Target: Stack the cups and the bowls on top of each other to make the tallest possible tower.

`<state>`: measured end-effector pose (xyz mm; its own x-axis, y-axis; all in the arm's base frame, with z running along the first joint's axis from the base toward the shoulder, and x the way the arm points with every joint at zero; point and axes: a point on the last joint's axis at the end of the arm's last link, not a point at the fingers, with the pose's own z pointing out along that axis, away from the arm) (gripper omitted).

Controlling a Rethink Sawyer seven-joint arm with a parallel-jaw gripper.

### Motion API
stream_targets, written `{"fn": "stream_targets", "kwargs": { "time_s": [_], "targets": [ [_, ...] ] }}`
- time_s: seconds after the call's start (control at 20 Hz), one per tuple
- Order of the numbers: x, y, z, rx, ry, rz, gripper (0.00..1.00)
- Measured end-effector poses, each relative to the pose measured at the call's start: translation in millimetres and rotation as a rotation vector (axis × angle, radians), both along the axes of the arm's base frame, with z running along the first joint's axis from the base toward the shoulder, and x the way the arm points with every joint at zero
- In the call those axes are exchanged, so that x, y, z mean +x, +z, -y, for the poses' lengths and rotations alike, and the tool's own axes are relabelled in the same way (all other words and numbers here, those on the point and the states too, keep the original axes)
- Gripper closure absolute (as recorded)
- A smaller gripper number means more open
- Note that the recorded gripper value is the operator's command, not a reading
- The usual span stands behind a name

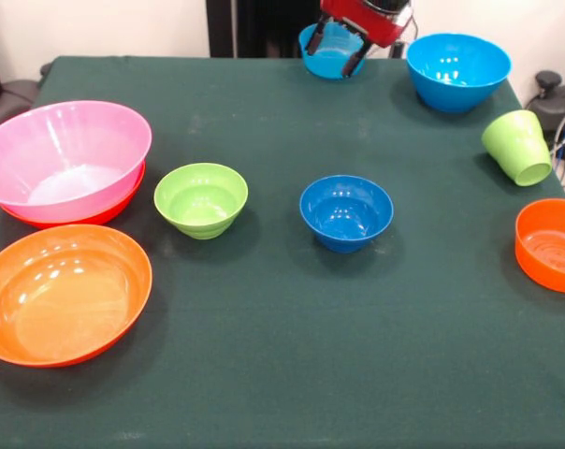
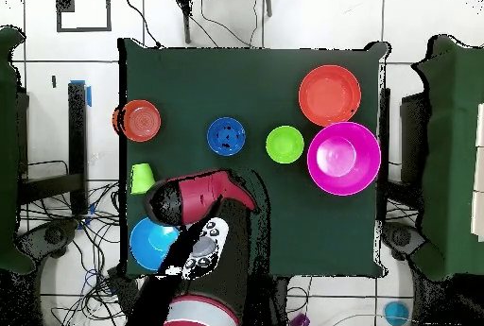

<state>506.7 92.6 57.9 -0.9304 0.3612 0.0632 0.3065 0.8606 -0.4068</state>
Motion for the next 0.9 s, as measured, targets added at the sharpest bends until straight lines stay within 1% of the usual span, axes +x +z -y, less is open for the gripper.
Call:
{"fn": "stream_targets", "kwargs": {
  "time_s": [0.05,0.1,0.2,0.4,0.45,0.6,0.8,0.85,0.9],
  "targets": [
    [3.7,10.4,-1.0,0.001,-0.009,0.006,0.00],
    [4.7,14.4,-1.3,0.001,-0.013,0.007,0.00],
    [8.1,29.8,-3.2,0.000,-0.031,0.003,0.00],
    [13.8,60.2,-8.6,-0.002,-0.067,-0.018,0.00],
    [17.7,74.4,-12.4,-0.003,-0.080,-0.027,0.00],
    [22.5,88.6,-17.5,-0.002,-0.092,-0.032,0.00],
    [34.7,113.2,-30.8,0.009,-0.103,-0.020,0.00],
    [36.9,116.8,-33.0,0.012,-0.103,-0.014,0.00],
    [41.6,123.7,-36.4,0.019,-0.103,0.003,0.00]
  ]
}}
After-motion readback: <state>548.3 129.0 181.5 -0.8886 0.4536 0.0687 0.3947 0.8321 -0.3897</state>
